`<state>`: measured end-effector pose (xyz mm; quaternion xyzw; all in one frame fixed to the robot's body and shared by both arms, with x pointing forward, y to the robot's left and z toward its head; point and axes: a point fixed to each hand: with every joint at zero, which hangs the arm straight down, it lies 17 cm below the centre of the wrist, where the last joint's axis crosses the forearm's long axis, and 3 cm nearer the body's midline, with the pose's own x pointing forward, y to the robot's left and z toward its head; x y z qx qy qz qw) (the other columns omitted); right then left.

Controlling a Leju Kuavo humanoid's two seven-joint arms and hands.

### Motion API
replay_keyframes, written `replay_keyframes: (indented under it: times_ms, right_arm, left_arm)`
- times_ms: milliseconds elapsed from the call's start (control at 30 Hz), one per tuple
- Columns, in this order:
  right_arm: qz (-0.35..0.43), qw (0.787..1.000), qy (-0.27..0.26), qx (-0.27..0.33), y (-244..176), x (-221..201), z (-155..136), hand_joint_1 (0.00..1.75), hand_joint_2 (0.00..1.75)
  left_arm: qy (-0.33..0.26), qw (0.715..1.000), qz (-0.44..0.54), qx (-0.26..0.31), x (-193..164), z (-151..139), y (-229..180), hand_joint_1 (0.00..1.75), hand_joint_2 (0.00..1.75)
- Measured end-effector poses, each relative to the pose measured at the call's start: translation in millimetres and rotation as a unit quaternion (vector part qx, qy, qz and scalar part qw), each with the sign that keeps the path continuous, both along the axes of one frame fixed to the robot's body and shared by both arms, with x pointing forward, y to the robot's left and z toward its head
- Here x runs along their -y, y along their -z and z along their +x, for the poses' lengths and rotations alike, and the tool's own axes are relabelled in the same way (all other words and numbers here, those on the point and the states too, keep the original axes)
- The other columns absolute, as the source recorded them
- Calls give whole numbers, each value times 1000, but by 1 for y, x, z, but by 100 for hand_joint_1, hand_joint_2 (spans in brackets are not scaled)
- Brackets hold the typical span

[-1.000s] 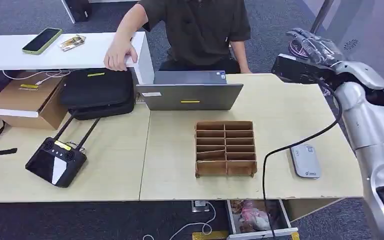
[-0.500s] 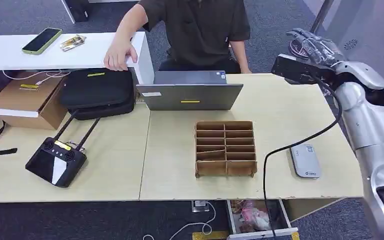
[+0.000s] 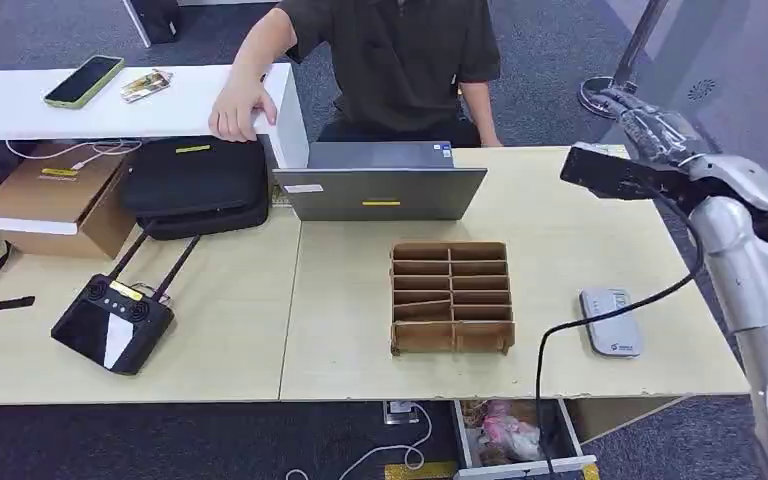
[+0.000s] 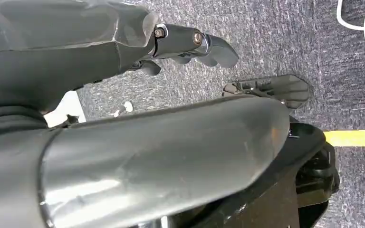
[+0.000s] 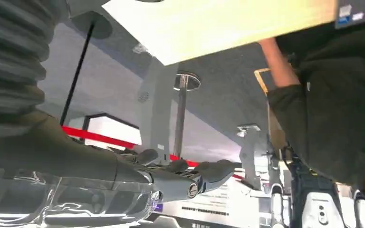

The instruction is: Pass the card to the sensor for recognition and then transmit it.

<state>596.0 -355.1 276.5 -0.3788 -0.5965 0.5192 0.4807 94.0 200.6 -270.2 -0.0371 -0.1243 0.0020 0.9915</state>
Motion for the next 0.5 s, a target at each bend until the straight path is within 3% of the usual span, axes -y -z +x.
replay_keyframes:
  times_ms: [500]
  right_arm:
    - [-16, 999, 20, -29, 90, 16, -85, 0, 175]
  left_arm:
    - [-7, 1000, -2, 2, 0, 0, 0, 0, 0]
